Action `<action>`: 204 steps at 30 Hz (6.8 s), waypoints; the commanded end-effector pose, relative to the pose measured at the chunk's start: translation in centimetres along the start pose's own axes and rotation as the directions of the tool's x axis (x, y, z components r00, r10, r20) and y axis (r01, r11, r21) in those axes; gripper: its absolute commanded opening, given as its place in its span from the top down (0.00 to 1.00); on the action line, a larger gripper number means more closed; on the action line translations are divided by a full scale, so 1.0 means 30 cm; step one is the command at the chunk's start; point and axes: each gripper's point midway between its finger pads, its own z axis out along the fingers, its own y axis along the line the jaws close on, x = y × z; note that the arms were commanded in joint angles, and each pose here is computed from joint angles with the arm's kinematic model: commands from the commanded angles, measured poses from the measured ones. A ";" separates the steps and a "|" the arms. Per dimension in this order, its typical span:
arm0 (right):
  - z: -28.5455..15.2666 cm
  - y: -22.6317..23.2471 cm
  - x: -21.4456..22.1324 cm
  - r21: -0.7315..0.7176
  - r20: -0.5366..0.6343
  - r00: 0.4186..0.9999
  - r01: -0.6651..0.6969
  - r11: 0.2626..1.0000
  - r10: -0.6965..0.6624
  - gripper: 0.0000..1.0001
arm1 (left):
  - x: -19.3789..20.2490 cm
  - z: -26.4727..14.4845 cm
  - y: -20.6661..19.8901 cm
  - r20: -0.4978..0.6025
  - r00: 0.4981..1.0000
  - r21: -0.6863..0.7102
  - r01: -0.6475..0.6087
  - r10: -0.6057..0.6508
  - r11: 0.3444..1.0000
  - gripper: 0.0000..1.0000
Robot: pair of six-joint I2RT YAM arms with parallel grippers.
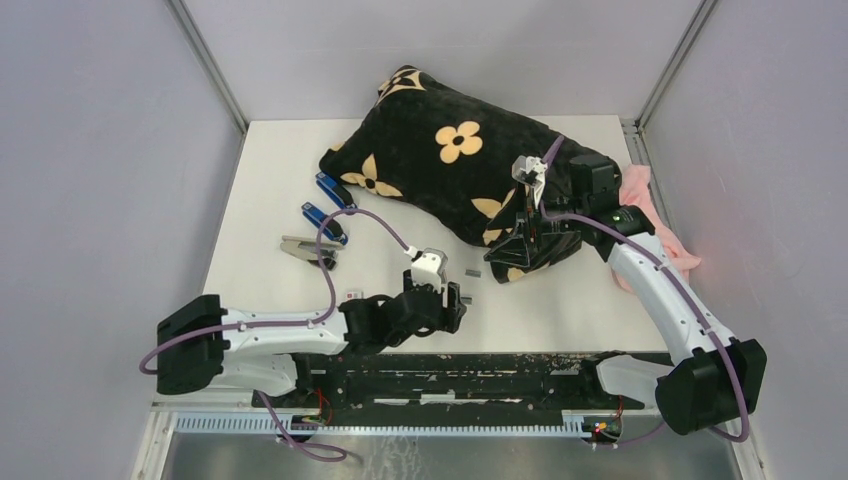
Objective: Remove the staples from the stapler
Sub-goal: Pick up the staple from the center of the board.
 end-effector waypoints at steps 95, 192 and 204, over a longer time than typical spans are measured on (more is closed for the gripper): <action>-0.056 -0.017 -0.064 0.083 0.011 0.999 0.039 0.996 -0.040 0.09 | 0.089 0.133 -0.045 -0.254 0.935 -0.013 -0.259 0.247 0.966 0.45; 0.107 0.018 -0.052 -0.102 0.085 0.973 -0.206 0.973 0.215 0.10 | -0.325 -0.114 -0.076 0.162 0.938 0.638 0.137 -0.306 0.758 0.83; 0.168 0.075 -0.107 -0.218 0.092 0.909 -0.380 0.899 0.407 0.13 | -0.447 -0.220 -0.129 0.236 0.898 0.743 0.078 -0.370 0.665 0.83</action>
